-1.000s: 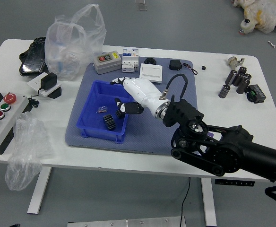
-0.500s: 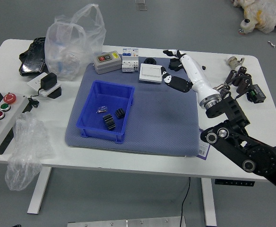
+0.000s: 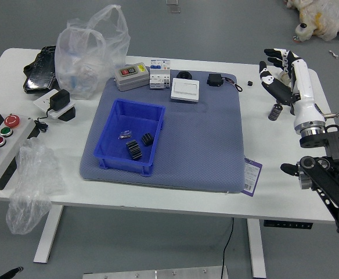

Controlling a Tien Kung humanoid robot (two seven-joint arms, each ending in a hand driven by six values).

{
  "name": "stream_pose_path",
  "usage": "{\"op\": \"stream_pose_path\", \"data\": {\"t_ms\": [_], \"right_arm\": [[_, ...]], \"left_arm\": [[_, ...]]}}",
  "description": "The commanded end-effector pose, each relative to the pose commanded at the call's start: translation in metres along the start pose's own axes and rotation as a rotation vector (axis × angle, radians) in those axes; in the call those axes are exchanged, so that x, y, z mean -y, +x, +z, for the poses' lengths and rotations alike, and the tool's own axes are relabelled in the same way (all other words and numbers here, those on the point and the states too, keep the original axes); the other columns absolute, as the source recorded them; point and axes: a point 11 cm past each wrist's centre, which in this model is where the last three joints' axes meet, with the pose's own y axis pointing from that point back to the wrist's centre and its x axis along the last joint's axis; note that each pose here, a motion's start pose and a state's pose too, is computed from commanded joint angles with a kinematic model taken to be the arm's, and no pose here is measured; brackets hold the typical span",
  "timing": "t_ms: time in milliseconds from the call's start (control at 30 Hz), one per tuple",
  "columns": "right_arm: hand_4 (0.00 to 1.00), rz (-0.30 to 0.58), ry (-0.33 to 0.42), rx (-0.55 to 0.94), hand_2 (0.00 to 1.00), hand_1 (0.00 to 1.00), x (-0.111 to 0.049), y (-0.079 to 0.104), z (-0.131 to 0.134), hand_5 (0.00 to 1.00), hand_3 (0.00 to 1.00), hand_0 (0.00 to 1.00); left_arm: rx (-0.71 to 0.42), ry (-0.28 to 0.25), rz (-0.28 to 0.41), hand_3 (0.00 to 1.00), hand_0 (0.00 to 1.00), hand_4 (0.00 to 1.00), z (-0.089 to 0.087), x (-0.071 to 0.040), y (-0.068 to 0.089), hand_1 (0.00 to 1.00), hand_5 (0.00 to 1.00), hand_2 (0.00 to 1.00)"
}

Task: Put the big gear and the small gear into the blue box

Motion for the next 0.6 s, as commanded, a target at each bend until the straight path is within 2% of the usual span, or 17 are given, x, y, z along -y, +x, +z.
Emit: {"op": "stream_pose_path", "data": {"t_ms": [300, 367, 600], "right_arm": [[0.614, 0.046, -0.001, 0.054, 0.722, 0.719, -0.007, 0.016, 0.003, 0.323, 0.665, 0.774], [0.647, 0.054, -0.003, 0.071, 0.719, 0.720, -0.009, 0.020, 0.005, 0.356, 0.663, 0.773], [0.675, 0.069, -0.013, 0.135, 0.722, 0.722, -0.016, 0.026, 0.009, 0.387, 0.663, 0.775]], "left_arm": [[0.016, -0.017, 0.014, 0.739, 0.653, 0.755, 0.011, -0.002, 0.009, 0.592, 0.631, 0.584], [0.018, -0.019, 0.018, 0.736, 0.654, 0.752, 0.012, -0.002, 0.012, 0.592, 0.622, 0.584], [0.011, -0.001, 0.023, 0.734, 0.654, 0.751, 0.001, -0.001, 0.014, 0.592, 0.614, 0.584]]}}
